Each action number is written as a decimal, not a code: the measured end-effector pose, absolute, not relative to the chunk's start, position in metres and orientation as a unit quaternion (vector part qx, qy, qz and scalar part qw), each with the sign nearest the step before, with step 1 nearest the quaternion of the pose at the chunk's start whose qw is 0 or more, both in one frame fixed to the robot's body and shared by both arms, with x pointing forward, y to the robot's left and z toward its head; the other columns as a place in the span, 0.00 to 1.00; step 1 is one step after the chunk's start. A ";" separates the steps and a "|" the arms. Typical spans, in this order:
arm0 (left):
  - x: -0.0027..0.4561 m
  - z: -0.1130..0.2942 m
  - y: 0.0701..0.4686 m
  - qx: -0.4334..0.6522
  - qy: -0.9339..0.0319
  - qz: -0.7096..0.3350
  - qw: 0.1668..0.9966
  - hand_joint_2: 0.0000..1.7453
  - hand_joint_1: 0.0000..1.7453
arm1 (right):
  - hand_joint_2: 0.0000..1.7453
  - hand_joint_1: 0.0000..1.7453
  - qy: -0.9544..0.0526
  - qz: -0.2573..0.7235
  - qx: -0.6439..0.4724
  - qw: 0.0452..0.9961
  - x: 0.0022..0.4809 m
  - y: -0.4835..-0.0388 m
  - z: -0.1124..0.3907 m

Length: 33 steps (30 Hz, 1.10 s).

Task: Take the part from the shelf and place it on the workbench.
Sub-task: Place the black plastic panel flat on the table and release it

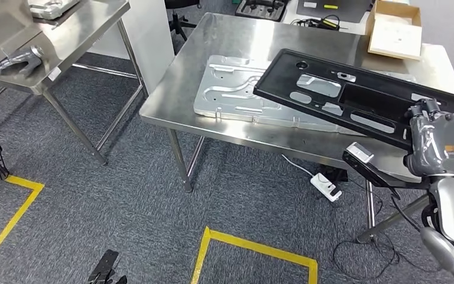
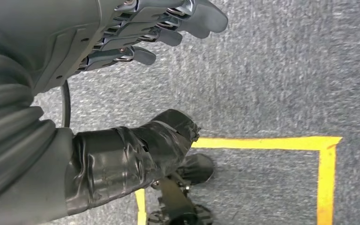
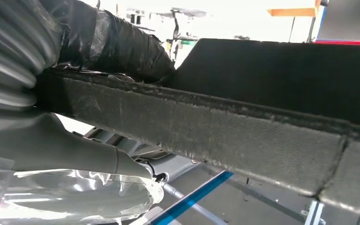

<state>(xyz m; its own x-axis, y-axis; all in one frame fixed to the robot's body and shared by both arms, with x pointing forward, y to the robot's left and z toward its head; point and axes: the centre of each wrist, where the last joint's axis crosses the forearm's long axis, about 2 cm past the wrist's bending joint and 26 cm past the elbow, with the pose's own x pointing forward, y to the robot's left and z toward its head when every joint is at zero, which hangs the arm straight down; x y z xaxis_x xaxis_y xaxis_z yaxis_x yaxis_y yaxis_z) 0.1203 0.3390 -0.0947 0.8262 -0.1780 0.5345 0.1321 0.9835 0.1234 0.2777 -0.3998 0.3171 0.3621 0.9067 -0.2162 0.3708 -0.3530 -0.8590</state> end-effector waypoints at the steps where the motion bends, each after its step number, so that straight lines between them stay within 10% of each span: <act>1: 0.120 -0.095 0.339 0.041 -0.283 -0.081 0.955 1.00 0.00 | 1.00 1.00 -0.430 0.364 -0.738 0.371 0.277 -0.401 0.315; 33: 0.119 -0.095 0.341 0.056 -0.271 -0.104 0.955 1.00 0.00 | 1.00 1.00 -0.361 0.308 -0.775 0.418 0.242 -0.478 0.294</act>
<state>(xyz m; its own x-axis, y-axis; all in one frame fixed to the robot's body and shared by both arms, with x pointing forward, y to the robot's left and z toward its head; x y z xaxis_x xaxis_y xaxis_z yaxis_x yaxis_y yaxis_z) 0.1193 0.3407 -0.0948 0.8317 -0.2296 0.5056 0.1693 0.9720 0.1630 0.2416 -0.4779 0.2937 0.5493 0.8168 -0.1762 0.3019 -0.3905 -0.8697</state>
